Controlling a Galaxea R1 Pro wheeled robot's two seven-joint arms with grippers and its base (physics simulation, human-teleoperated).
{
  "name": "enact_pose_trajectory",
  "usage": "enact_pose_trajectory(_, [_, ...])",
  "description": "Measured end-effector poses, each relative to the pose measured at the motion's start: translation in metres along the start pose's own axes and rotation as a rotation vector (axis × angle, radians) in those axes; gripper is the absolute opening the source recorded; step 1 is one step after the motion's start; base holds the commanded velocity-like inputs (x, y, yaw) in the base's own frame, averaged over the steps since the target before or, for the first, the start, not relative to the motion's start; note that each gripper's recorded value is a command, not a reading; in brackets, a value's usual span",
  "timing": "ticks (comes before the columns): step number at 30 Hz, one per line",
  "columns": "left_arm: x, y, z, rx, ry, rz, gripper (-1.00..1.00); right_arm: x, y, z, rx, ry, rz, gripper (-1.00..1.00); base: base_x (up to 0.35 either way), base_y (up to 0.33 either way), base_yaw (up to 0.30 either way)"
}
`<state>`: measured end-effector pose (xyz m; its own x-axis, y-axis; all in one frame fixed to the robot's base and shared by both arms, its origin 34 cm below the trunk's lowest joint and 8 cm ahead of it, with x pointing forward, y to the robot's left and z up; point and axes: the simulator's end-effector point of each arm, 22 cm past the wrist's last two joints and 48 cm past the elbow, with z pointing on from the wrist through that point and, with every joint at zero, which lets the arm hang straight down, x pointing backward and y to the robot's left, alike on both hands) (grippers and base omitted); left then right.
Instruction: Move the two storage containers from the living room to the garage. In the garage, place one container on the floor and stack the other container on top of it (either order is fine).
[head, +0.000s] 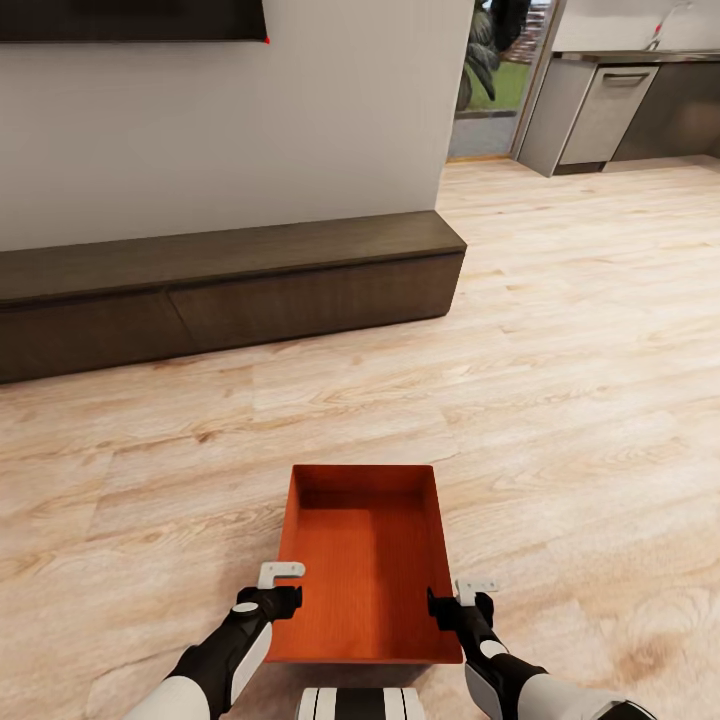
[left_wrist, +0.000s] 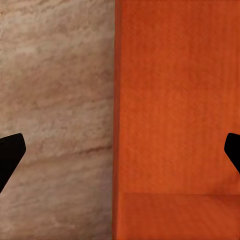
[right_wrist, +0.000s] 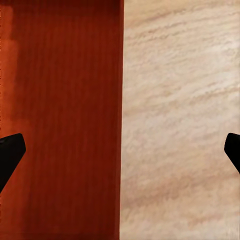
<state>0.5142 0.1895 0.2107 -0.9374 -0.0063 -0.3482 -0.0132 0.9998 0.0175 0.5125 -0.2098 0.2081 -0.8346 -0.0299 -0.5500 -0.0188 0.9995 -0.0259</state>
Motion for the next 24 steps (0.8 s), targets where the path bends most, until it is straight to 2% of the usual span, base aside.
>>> enact_pose_trajectory(24, [0.0017,0.0008,0.0001,-0.002,0.006,0.002,1.0,0.0,0.0007,0.0,0.0,0.0,0.002,1.0,0.0,0.0,0.0])
